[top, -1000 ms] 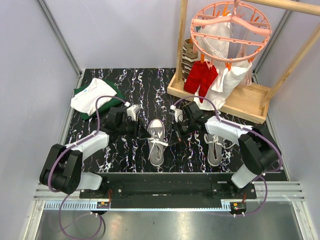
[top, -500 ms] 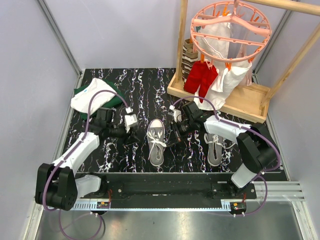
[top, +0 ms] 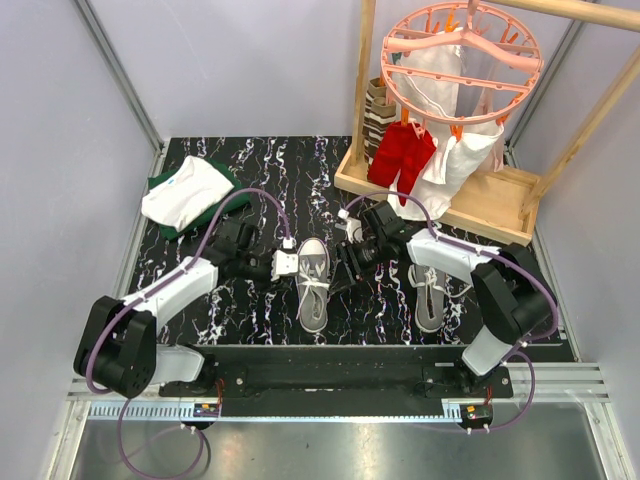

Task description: Tie the shoes

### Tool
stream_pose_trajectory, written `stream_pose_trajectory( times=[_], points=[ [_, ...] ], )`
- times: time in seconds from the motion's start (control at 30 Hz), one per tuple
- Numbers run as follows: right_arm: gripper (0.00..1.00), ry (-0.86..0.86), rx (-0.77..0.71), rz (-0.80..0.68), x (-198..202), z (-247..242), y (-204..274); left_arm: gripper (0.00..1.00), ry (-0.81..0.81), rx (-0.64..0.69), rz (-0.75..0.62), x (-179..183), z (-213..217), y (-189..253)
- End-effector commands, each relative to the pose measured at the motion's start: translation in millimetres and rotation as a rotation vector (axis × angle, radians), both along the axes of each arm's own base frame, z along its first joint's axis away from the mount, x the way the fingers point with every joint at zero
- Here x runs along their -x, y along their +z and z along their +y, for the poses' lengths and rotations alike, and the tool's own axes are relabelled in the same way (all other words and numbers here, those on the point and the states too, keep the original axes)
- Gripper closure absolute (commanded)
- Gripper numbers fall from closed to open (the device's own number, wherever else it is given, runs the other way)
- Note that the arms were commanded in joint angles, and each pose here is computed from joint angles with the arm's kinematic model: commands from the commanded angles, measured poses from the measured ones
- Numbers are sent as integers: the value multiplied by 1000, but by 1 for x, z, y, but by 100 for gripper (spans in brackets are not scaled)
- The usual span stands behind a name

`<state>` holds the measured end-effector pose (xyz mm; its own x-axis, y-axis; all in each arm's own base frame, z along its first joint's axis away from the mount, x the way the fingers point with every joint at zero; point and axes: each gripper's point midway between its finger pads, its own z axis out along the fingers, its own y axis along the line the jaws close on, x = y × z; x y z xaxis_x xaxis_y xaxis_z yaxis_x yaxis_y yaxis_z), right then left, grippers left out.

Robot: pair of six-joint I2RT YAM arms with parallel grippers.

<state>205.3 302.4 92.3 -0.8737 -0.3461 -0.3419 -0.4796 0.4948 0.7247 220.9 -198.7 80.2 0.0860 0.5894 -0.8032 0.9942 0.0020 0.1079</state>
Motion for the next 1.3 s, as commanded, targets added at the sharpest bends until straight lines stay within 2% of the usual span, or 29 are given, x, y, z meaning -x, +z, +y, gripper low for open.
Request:
stream_pose_trajectory(
  times=[0.0,0.13,0.43,0.53,0.57,0.7,0.77,1.27],
  points=[
    [48,-15,-44,-32,-19,5,17,63,-9,-5,-139,-26,-10,13],
    [47,-49,-42,-19,-32,2,15,61,-43,-28,-156,-23,-20,12],
    [46,-61,-47,10,-34,-1,13,60,-68,-72,-182,-24,-32,6],
    [46,-61,-47,10,-34,0,13,65,-69,-82,-185,-24,-36,5],
    [46,-61,-45,14,-34,-1,12,74,-63,-85,-181,-25,-36,4],
    [45,-61,-47,10,-34,-1,13,94,-13,-111,-175,-29,-30,2],
    [45,-62,-45,12,-34,-1,12,99,-8,-123,-180,-29,-25,0],
    [46,-60,-44,30,-33,0,9,100,15,-212,-162,-25,18,-15]
  ],
)
